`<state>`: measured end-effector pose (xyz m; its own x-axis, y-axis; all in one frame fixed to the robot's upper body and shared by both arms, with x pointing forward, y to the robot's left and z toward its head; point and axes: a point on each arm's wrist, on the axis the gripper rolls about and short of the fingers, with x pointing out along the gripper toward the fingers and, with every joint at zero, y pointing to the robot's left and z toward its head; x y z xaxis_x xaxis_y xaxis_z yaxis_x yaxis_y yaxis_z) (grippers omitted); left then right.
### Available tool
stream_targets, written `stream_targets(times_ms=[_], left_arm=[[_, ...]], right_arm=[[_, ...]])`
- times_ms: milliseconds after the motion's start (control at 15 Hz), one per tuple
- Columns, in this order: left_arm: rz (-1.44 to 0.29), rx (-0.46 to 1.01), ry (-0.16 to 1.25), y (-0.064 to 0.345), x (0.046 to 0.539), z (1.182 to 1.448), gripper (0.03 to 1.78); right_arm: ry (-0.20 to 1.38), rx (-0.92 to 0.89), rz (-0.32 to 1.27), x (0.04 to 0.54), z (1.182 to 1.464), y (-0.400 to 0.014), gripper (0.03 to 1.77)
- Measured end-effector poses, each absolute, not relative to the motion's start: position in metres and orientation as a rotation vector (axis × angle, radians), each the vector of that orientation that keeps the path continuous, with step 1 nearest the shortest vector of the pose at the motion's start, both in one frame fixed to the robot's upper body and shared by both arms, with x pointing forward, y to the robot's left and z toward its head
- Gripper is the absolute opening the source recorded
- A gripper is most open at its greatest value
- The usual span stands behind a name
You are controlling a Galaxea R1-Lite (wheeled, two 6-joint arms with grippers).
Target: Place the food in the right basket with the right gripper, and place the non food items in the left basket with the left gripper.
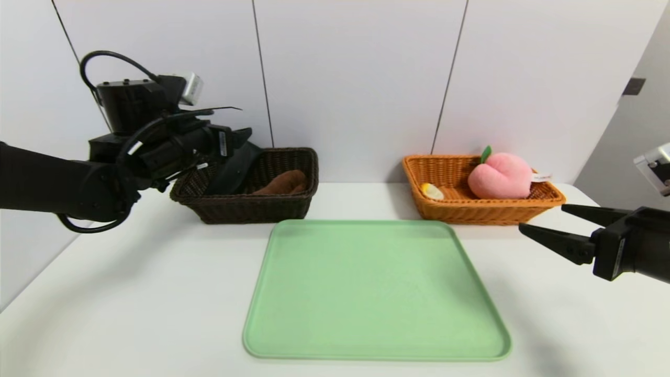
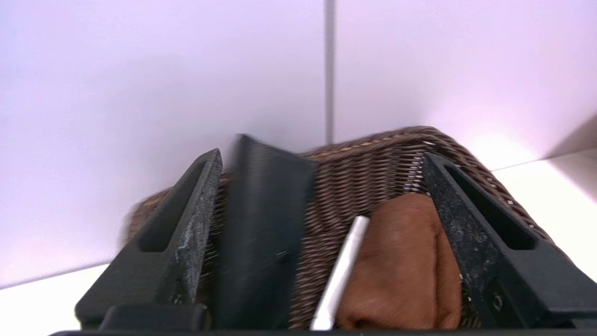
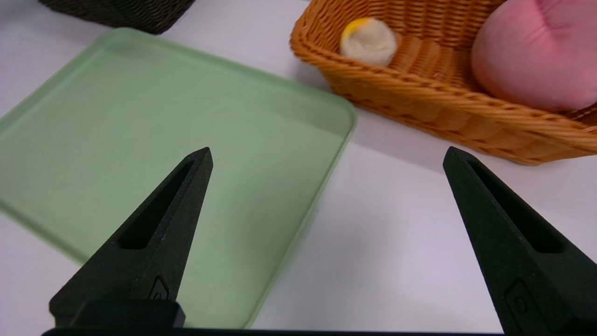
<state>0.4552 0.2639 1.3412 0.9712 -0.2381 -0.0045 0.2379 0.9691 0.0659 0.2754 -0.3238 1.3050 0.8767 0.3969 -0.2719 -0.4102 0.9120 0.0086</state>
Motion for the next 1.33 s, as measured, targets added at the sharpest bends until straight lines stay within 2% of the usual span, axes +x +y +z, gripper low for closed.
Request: stream_targets(times_ms=[200,400,733,933,1333], left_arm=[[-0.199,0.068,0.031,0.285,0.415,1.354,1.59],[-0.179,0.069,0.054,0.297,0.361,1.354,1.62],[-0.122,0.058,0.011,0.309,0.286,1.353,1.66],[-0.094,0.057,0.001,0.316,0.251,1.342,1.67],[-0.023,0.049,0.002,0.331,0.188,1.301,1.68]], right_arm=[[0.237,-0.06,0.386,0.269,1.316,-0.325,1.71],[0.243,-0.059,0.385,0.245,1.318,-0.325,1.71],[0.229,-0.05,0.371,0.196,1.305,-0.328,1.71],[0.232,-0.027,0.362,0.163,1.293,-0.329,1.71],[0.232,0.023,0.352,0.106,1.263,-0.329,1.71]])
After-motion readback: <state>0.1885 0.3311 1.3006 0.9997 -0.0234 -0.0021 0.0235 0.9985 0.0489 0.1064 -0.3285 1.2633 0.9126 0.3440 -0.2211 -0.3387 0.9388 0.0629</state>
